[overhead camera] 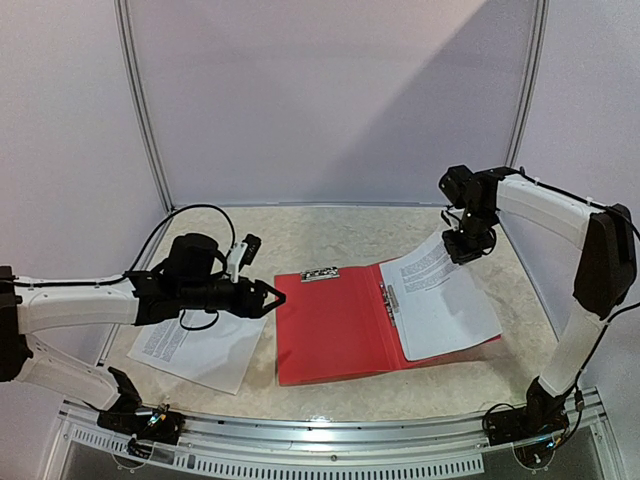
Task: Put the files into the folder
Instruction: Place the file in the spring clip on the folder.
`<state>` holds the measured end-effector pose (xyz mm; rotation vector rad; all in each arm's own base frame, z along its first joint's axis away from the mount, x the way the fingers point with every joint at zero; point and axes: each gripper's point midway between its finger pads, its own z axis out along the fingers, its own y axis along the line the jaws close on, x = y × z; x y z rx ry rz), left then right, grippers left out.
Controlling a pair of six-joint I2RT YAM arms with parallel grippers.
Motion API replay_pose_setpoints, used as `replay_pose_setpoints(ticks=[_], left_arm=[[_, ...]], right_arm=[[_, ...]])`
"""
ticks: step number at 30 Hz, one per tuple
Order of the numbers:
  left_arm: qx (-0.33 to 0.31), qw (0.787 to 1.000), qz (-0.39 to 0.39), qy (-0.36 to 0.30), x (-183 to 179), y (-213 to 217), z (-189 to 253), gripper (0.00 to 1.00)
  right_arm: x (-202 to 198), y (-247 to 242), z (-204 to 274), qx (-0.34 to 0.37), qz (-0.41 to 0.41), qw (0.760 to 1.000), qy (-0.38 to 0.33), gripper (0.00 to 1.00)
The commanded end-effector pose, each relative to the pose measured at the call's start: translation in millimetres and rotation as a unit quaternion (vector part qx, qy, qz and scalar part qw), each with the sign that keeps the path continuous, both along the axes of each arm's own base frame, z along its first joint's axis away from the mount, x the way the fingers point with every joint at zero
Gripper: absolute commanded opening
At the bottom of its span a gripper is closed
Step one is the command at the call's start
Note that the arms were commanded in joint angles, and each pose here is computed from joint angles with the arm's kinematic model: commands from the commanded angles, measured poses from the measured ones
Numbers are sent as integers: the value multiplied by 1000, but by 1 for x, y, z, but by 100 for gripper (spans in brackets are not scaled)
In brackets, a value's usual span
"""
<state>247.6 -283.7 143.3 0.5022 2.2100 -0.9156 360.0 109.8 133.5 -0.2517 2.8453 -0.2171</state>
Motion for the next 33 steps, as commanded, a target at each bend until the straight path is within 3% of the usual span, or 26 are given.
replay_pose_setpoints(ticks=[1,33], left_arm=[[1,1000,-11,7,-3,-5,-6,65],[12,1000,-18,19,-3,-7,-16,63]], right_arm=[[16,4,3,0,6,1000,-24,0],[19,16,-16,5,48,999,1,0]])
